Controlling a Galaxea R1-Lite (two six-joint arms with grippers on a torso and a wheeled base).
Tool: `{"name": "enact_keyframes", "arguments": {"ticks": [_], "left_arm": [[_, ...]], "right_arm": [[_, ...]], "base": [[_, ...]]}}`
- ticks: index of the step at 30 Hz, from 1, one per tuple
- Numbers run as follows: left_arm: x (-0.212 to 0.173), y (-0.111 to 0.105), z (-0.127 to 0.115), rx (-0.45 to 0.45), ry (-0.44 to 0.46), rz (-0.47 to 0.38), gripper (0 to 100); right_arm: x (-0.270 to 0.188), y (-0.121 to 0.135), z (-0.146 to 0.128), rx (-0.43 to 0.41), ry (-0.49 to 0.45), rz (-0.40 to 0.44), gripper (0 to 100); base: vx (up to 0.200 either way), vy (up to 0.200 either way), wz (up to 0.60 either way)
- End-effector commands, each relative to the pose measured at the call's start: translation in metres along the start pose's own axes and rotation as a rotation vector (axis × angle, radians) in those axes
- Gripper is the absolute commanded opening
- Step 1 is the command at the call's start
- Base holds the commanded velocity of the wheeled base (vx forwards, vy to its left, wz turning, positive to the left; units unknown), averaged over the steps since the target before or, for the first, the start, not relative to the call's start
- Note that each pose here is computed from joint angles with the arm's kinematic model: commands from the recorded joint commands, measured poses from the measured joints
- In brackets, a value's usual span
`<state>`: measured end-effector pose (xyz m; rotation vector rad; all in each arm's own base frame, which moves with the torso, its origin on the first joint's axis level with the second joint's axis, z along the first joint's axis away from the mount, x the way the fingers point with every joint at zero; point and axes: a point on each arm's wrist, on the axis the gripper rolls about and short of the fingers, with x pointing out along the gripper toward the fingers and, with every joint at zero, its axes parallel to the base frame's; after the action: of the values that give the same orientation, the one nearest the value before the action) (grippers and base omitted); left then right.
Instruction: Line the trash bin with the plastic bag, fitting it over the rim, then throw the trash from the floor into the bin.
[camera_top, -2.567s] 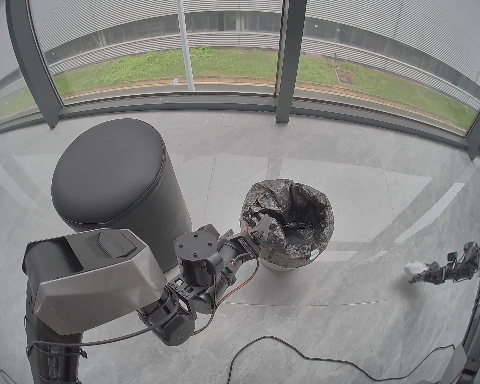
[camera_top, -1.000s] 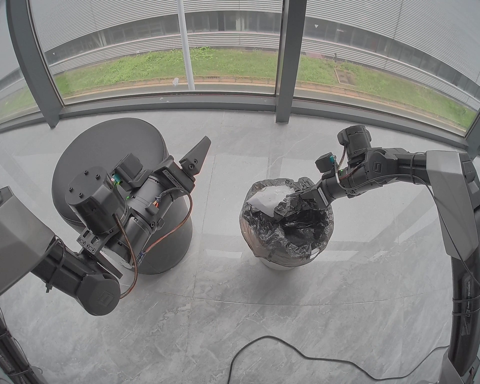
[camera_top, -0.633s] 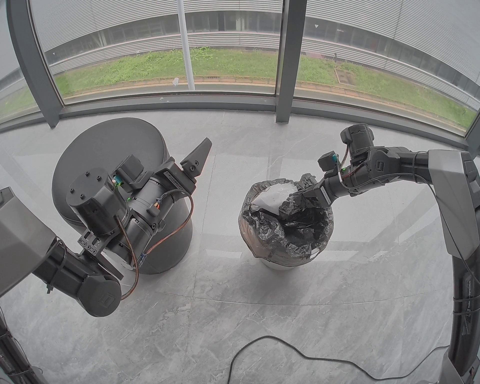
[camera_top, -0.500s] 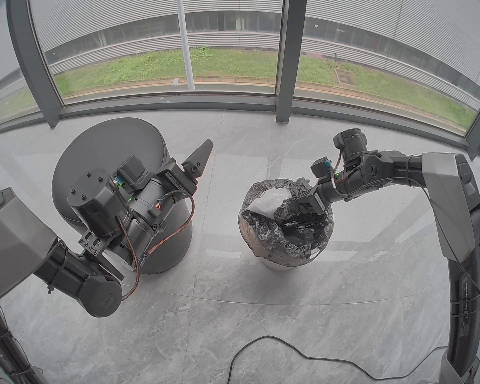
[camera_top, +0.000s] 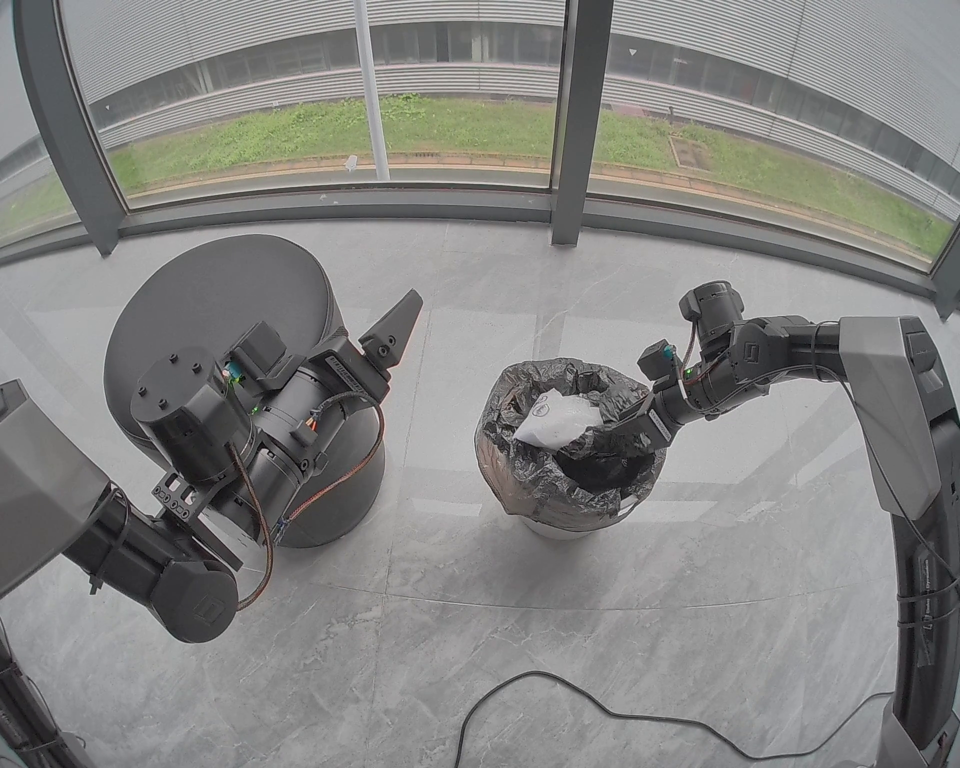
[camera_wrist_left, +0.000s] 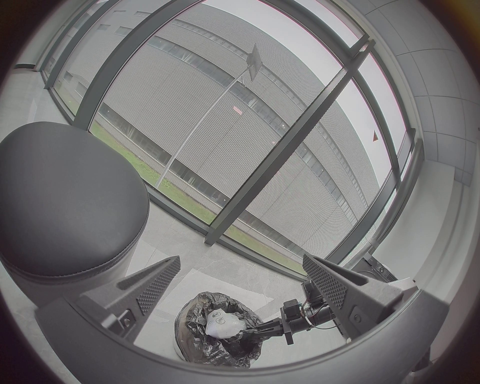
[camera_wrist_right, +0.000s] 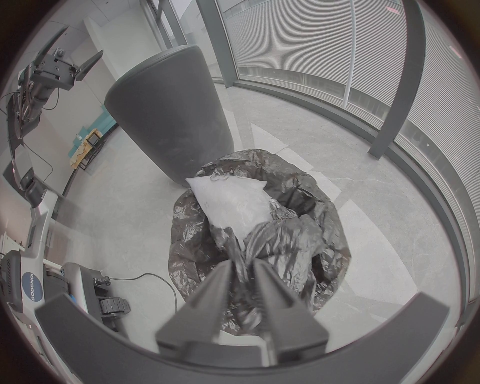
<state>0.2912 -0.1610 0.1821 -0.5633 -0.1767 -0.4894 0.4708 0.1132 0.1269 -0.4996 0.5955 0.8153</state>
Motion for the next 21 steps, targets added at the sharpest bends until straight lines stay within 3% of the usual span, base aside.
{"name": "enact_keyframes", "arguments": {"ticks": [1, 11, 16, 17, 21], "left_arm": [[0.0, 0.001, -0.002, 0.0, 0.005, 0.001, 100], [0.001, 0.002, -0.007, 0.0, 0.019, 0.005, 100], [0.002, 0.003, -0.009, 0.0, 0.022, 0.009, 100], [0.002, 0.003, -0.01, 0.0, 0.024, 0.008, 100], [0.001, 0.003, -0.007, 0.0, 0.019, 0.007, 100]], "right_arm": [[-0.012, -0.008, 0.0, 0.008, -0.012, -0.026, 100], [-0.01, -0.005, 0.005, -0.003, -0.033, -0.03, 100], [0.019, 0.01, 0.001, -0.015, -0.008, 0.023, 100], [0.027, 0.013, -0.003, -0.015, 0.004, 0.037, 0], [0.053, 0.016, -0.021, -0.007, 0.042, 0.064, 0]], "base": [[0.0, 0.0, 0.0], [0.0, 0.0, 0.0], [0.0, 0.0, 0.0], [0.0, 0.0, 0.0], [0.0, 0.0, 0.0]]}}
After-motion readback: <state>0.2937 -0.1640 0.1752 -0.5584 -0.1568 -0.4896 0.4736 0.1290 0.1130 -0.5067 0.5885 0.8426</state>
